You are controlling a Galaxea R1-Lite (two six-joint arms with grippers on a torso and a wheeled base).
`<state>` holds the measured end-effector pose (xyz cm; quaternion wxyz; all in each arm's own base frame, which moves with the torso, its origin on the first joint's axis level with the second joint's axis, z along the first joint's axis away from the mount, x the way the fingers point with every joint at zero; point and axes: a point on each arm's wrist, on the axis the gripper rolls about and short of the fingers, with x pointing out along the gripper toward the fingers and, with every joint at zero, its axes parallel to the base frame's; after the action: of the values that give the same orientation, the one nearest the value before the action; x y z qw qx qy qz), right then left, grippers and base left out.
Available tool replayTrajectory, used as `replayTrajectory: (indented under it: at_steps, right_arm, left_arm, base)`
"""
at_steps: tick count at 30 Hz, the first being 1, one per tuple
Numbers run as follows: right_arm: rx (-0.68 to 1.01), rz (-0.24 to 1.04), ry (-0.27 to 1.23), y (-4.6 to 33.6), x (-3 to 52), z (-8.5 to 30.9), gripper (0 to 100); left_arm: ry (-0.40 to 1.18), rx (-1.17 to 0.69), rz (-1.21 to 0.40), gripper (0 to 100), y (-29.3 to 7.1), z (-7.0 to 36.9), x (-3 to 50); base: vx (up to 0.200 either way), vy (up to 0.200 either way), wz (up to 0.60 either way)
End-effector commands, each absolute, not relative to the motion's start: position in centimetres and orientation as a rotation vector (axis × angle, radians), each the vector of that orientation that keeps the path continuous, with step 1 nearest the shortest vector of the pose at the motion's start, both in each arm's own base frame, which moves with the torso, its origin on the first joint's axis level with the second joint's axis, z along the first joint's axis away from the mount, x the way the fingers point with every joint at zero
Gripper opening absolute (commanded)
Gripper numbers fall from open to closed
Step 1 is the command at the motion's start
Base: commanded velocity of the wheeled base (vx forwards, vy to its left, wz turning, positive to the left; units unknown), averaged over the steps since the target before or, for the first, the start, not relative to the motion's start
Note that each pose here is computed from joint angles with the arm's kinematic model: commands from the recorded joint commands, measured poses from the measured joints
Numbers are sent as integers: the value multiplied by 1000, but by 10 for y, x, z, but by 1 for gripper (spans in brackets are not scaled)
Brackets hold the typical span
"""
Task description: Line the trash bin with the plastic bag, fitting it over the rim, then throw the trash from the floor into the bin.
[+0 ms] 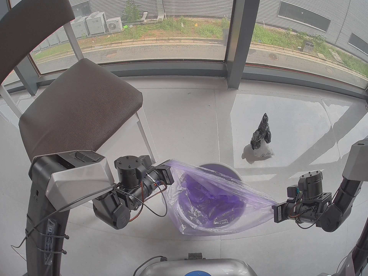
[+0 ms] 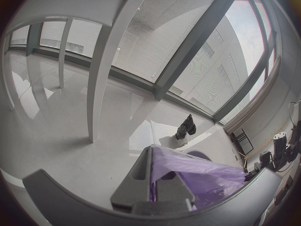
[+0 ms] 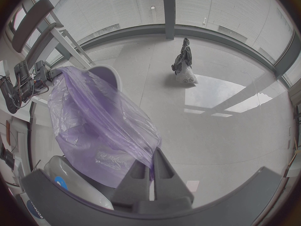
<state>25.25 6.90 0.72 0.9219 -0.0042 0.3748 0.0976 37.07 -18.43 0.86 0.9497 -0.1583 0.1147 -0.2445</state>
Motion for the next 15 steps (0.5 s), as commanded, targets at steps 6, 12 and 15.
replayTrajectory:
  at_steps: [6,12,15]
  right_arm:
    - [-13,212,722,81,264,0,0]
    - [-20,189,711,77,265,-6,0]
    - [-15,159,728,67,262,-7,0]
  left_arm:
    - [197,-303,-516,0,-193,9,381]
    - [230,-286,-562,0,-215,5,373]
    - [225,-283,-577,0,-225,5,376]
  base:
    - [0,0,0]
    - [0,0,0]
    - [0,0,0]
